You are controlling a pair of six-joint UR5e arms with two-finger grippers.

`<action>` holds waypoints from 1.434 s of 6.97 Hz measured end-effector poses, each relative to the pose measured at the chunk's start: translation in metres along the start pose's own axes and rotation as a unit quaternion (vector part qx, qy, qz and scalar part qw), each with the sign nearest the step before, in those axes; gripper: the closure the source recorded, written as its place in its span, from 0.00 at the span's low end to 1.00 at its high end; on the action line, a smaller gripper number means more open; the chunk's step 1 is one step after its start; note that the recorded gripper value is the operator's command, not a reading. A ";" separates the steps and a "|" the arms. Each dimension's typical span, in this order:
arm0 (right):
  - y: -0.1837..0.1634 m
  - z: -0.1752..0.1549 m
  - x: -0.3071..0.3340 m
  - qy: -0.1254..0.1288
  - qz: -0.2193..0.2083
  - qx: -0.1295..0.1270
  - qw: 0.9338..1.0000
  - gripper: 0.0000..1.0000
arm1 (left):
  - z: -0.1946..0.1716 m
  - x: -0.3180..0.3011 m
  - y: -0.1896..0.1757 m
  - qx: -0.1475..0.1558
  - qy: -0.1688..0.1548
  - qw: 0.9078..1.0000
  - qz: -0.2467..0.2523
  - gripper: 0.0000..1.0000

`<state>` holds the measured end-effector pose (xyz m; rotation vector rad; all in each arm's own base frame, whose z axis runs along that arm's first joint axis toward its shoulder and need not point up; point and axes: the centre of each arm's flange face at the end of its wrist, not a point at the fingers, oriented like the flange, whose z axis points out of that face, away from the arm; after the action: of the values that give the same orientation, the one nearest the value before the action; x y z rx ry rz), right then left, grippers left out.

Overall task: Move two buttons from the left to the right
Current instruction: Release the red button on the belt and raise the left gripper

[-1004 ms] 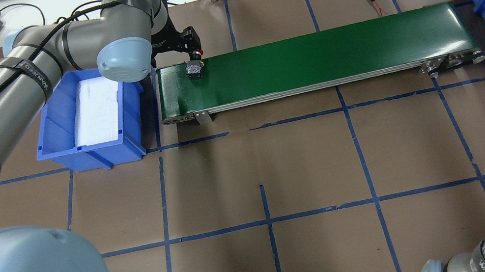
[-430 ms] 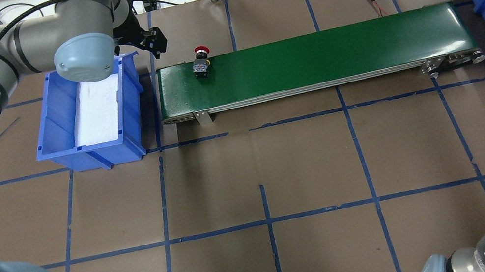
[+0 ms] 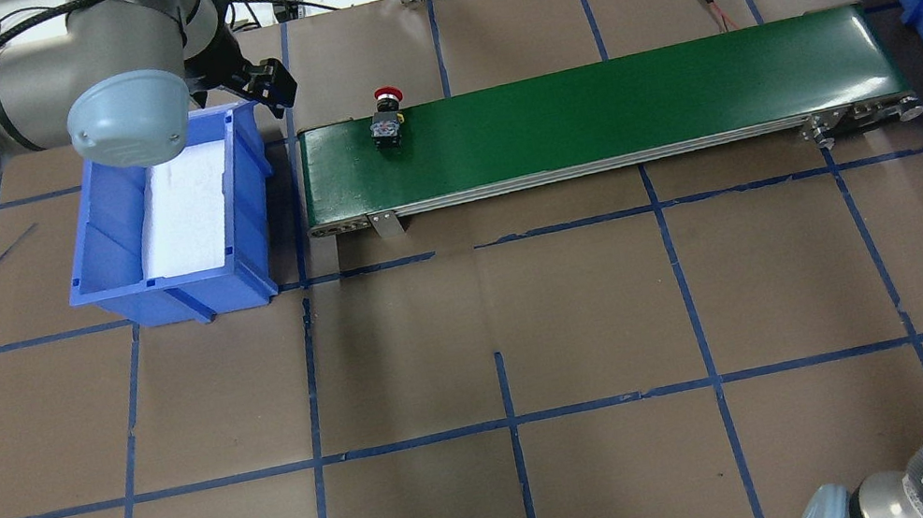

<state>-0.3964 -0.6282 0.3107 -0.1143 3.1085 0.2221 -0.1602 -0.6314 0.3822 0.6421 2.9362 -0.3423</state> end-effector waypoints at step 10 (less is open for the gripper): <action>-0.030 0.047 0.003 -0.002 -0.007 0.009 1.000 0.62 | -0.064 -0.037 0.087 -0.145 0.050 0.988 -0.022 0.00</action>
<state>-0.3965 -0.6518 0.2598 -0.1366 3.1035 0.1927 -0.0936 -0.5537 0.4332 0.5682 3.0114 0.1183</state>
